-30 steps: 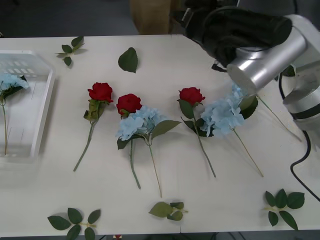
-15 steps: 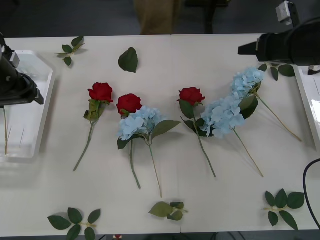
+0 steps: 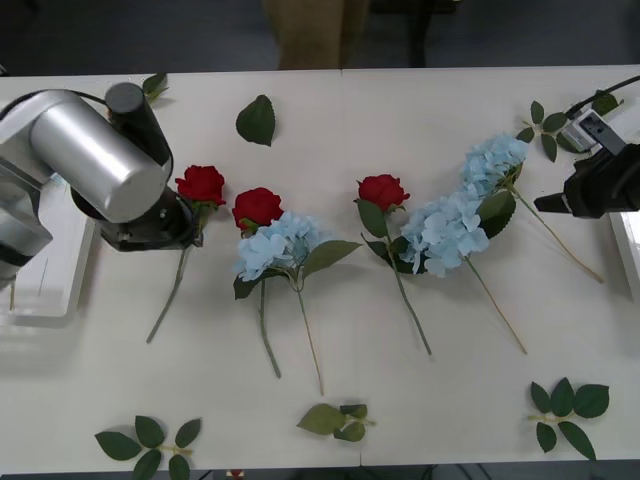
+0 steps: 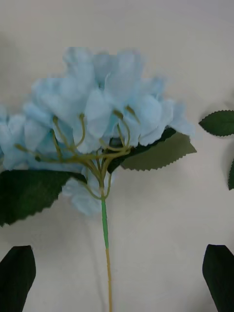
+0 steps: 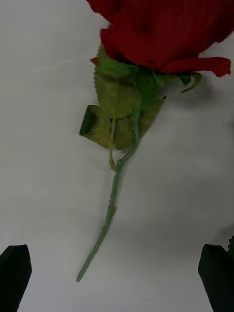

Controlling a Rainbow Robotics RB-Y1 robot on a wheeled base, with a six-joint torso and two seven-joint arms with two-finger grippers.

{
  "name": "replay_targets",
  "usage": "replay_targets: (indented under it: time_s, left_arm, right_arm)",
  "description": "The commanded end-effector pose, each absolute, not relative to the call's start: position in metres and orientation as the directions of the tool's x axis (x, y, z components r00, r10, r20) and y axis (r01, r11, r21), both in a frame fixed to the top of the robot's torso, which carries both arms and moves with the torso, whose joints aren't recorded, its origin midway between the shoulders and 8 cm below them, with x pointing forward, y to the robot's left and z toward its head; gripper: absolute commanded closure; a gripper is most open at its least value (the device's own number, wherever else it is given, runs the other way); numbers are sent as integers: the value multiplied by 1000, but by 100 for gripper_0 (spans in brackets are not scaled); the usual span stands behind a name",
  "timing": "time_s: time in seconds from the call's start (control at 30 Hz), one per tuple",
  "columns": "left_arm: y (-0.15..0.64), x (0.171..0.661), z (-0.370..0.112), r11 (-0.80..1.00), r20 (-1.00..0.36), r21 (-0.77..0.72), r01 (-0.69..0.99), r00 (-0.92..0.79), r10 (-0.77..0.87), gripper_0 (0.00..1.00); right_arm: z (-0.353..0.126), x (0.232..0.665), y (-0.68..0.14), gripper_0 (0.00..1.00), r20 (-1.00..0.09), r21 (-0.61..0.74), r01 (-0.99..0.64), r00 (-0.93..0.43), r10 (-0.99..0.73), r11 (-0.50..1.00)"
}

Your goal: Place the red flowers into the right box and the blue flowers into the left box. If a person shows an open palm, hand one flower to the person first, then continue sorting.

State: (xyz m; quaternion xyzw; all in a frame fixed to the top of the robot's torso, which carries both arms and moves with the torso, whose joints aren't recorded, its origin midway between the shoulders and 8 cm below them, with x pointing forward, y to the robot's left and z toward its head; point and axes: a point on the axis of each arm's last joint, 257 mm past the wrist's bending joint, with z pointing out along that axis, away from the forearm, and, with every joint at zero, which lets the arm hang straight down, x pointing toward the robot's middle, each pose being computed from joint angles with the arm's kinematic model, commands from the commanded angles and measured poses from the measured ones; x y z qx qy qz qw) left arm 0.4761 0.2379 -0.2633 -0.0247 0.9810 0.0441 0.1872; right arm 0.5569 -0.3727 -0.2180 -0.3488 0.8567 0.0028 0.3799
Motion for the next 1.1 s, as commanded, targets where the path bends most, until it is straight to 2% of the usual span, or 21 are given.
replay_targets:
  time_s: [0.03,0.33,0.63,0.93,1.1]
  left_arm:
    - [218,485,-285,995,-391,87,-53,-920,-15,0]
    - [217,513,-318,991,-413,122,-58,-911,-2,0]
    - [238,537,-333,983,-442,153,-98,-897,-20,0]
    - [278,549,-350,973,-457,186,-137,-889,-38,0]
    - [298,548,-355,967,-448,207,-150,-893,-43,0]
  right_arm:
    - [-225,562,-392,0,-621,-348,-565,-459,-635,748]
    - [-246,586,-379,0,-609,-440,-482,-461,-646,758]
    - [-267,583,-347,0,-580,-427,-533,-459,-674,730]
    - [-280,584,-331,0,-588,-398,-500,-505,-632,769]
    - [-290,585,-330,16,-601,-371,-487,-523,-604,791]
